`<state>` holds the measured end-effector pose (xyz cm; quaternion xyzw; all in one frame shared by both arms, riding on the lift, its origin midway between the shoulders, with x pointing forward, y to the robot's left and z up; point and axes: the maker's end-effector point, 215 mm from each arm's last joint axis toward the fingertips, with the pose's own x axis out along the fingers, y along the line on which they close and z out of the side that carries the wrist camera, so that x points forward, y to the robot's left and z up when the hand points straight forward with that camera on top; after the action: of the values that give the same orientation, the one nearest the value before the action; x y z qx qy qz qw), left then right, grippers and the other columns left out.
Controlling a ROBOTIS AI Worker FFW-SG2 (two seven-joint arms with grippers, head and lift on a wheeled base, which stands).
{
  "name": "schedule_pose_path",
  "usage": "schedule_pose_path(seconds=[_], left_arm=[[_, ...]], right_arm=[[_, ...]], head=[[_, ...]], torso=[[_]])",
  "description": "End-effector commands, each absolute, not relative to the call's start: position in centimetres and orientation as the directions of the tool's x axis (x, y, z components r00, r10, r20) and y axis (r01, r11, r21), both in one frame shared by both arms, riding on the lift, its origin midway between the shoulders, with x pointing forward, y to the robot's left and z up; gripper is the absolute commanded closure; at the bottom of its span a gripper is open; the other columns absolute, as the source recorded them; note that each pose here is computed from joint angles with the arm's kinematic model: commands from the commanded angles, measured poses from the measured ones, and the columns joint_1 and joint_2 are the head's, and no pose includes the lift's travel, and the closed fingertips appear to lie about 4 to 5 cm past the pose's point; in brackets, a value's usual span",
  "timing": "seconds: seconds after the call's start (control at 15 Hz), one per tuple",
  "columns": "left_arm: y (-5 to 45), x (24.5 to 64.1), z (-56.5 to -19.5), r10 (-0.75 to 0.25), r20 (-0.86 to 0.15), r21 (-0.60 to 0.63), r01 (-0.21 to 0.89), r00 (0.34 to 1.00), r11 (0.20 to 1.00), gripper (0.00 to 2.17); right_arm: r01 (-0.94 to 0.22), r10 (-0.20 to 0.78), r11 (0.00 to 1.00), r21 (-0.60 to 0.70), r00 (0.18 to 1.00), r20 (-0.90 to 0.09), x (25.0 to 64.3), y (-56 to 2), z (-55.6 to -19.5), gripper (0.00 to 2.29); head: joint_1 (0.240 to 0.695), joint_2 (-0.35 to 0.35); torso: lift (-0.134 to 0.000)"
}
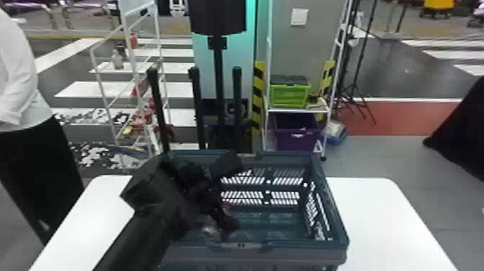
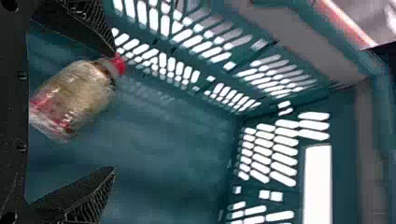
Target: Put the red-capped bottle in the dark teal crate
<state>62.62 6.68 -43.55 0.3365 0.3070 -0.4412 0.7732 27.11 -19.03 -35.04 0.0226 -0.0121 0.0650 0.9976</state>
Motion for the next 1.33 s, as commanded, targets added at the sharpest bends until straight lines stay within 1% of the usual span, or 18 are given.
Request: schedule_pose_path(seconds=[0.0,0.2,0.33,0.47,0.53,0.6,0.67,0.8,0.93,1.07,1.13,1.27], left_arm=[[7.8,63.6,-39.4,-0.504,-0.705,0.273,0.847,0.499,0.456,0.02],[11.3,64.0,-32.5,-0.532,-0.592,0.268,0.771,0.605,0.578,0.03],[15.0,63.7,-27.9,-0.535,-0.467,0.240,0.683,0.704,0.690,0.03],[18.9,62.0,-24.7,-0.518,-0.337,0.124,0.583,0.786,0.803,0.03],[21.2,60.6,-23.7,-0.486,-0.283,0.058,0.521,0.827,0.852,0.05],[23.2,59.2,-23.3,-0.439,-0.256,0.031,0.461,0.861,0.887,0.06],[25.1,57.4,-23.5,-0.376,-0.248,0.011,0.391,0.893,0.920,0.06],[28.0,53.8,-23.8,-0.293,-0.225,-0.001,0.300,0.929,0.954,0.06],[29.4,49.4,-25.9,-0.225,-0.261,-0.010,0.230,0.939,0.973,0.06],[31.4,46.2,-28.4,-0.158,-0.298,-0.028,0.157,0.941,0.987,0.06],[31.8,44.8,-29.3,-0.136,-0.288,0.003,0.143,0.948,0.990,0.06],[31.7,42.6,-30.3,-0.135,-0.226,0.053,0.150,0.965,0.987,0.06]], right_arm=[[-0.131,0.130,0.990,0.044,0.991,0.028,27.1,-19.1,-35.0,0.15],[-0.132,0.131,0.990,0.045,0.991,0.026,27.2,-19.1,-35.2,0.15],[-0.132,0.131,0.990,0.045,0.991,0.029,27.1,-19.1,-35.1,0.15],[-0.135,0.133,0.990,0.043,0.990,0.038,27.1,-19.1,-34.8,0.15],[-0.133,0.131,0.990,0.045,0.990,0.042,27.2,-19.2,-34.6,0.15],[-0.137,0.135,0.990,0.045,0.990,0.045,27.2,-19.1,-34.5,0.15],[-0.139,0.137,0.989,0.045,0.990,0.046,27.2,-19.1,-34.4,0.15],[-0.143,0.141,0.989,0.043,0.989,0.048,27.3,-19.0,-34.4,0.15],[-0.150,0.148,0.988,0.043,0.988,0.048,27.4,-18.9,-34.4,0.15],[-0.162,0.160,0.986,0.042,0.986,0.049,27.5,-18.7,-34.2,0.15],[-0.167,0.165,0.985,0.043,0.985,0.052,27.7,-18.5,-34.0,0.15],[-0.170,0.168,0.985,0.041,0.985,0.047,27.9,-18.4,-34.1,0.15]], head=[[0.499,0.000],[0.499,0.000],[0.499,0.000],[0.499,0.000],[0.499,0.000],[0.499,0.000],[0.499,0.000],[0.499,0.000],[0.499,0.000],[0.499,0.000],[0.499,0.000],[0.499,0.000]], torso=[[0.000],[0.000],[0.000],[0.000],[0.000],[0.000],[0.000],[0.000],[0.000],[0.000],[0.000],[0.000]])
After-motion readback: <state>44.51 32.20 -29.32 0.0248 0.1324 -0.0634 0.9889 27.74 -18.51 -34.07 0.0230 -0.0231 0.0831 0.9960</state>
